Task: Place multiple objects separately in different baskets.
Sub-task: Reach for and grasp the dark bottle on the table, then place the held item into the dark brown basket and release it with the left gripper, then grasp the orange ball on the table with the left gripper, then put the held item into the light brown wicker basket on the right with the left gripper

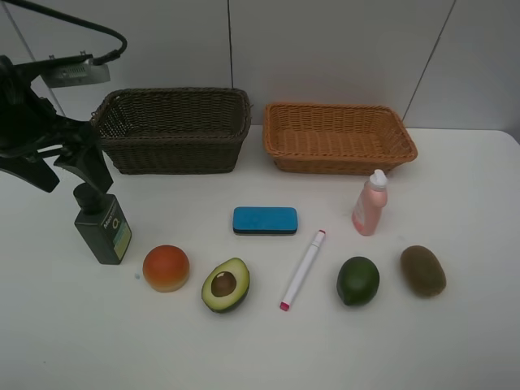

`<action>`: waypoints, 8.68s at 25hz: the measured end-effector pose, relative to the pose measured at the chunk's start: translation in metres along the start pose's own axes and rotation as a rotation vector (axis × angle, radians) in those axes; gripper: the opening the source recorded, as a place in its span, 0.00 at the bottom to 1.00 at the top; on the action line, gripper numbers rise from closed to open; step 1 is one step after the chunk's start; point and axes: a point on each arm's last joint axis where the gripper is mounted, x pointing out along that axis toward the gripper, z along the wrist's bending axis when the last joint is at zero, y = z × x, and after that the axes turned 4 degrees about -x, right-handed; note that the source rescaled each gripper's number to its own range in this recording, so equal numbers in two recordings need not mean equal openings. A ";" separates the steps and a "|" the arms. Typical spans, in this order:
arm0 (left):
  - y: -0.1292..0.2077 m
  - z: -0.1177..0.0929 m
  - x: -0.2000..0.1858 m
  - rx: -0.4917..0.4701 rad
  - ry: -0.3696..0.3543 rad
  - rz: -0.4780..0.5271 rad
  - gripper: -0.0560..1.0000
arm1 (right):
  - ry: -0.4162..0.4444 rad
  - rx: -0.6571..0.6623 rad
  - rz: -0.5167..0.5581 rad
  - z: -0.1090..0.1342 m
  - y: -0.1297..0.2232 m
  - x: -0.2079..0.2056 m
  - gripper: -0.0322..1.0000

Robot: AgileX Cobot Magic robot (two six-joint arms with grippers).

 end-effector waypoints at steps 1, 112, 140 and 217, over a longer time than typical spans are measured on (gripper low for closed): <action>0.000 0.000 0.002 -0.002 0.003 0.008 1.00 | 0.000 0.000 0.000 0.000 0.000 0.000 0.96; -0.131 -0.108 -0.001 0.133 -0.088 -0.073 0.86 | 0.000 0.000 0.000 0.000 0.000 0.000 0.96; 0.019 -0.101 0.115 0.392 -0.092 0.152 0.86 | 0.000 0.000 0.000 0.000 0.000 0.000 0.96; -0.195 -0.213 0.117 0.542 0.166 -0.278 0.96 | 0.000 0.000 0.000 0.000 0.000 0.000 0.96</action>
